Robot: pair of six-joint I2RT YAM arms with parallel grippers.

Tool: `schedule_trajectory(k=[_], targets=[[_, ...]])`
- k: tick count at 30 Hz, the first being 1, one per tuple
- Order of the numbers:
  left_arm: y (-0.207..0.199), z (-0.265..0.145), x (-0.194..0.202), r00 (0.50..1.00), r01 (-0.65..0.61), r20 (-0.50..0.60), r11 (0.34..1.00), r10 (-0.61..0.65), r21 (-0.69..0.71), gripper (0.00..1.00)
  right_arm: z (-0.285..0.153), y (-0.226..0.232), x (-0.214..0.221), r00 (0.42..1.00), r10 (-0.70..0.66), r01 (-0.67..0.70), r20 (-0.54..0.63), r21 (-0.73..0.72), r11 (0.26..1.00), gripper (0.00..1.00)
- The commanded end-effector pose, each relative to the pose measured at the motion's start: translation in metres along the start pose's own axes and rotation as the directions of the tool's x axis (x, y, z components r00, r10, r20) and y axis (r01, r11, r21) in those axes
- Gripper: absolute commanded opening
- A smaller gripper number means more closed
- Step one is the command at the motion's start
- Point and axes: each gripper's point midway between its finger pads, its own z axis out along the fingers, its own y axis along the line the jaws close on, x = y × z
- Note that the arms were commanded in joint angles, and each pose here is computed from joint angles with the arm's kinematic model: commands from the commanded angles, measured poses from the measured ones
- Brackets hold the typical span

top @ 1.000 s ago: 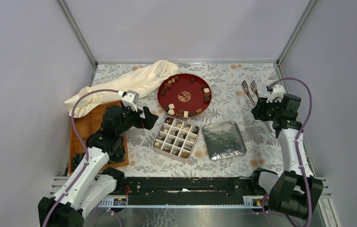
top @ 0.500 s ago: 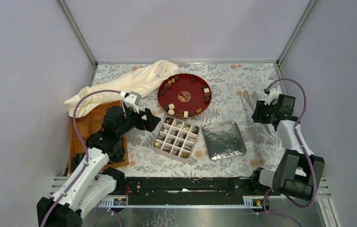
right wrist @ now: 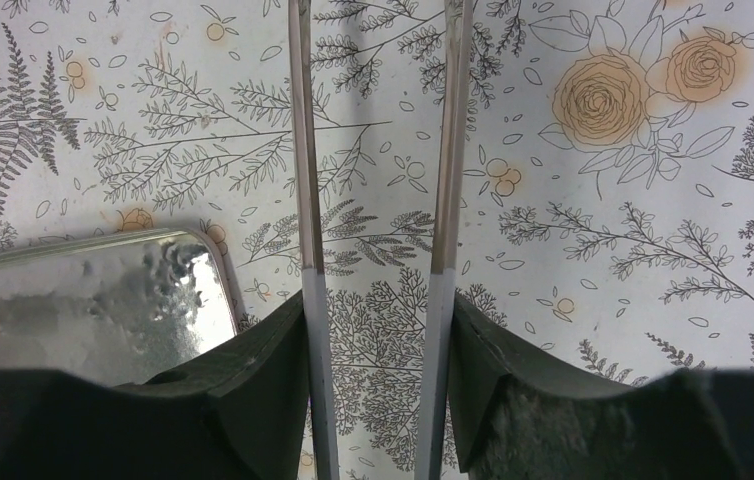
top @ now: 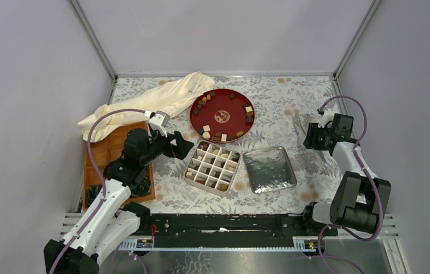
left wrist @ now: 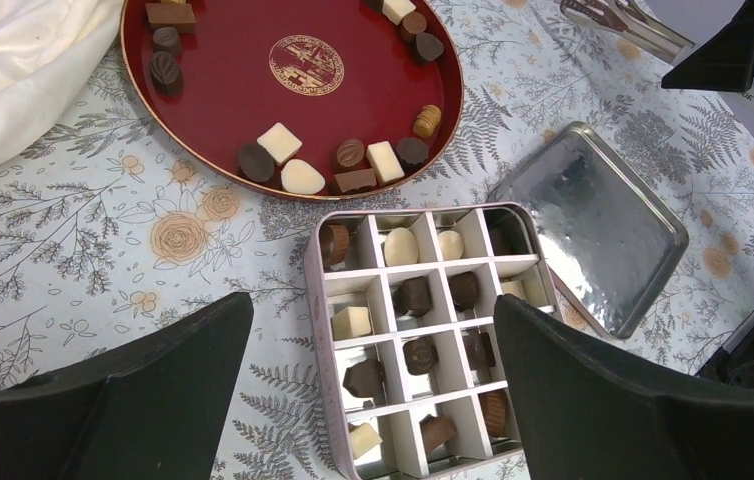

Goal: Pack the chocolate
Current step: Place the clamp at the center of the board.

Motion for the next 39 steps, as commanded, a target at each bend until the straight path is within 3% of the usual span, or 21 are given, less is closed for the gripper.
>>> schedule_trajectory(k=[1,39], targets=[[-0.008,-0.002,-0.010,0.999,-0.007,0.037,1.000,0.006,0.029,0.99,-0.002,-0.009,-0.033,0.996,-0.011,0.009,0.084,0.033,0.999,0.54],[-0.009,-0.002,-0.011,0.999,-0.005,0.039,0.999,0.003,0.033,0.99,0.012,-0.017,-0.018,1.000,0.014,-0.014,0.009,0.058,0.998,0.56]])
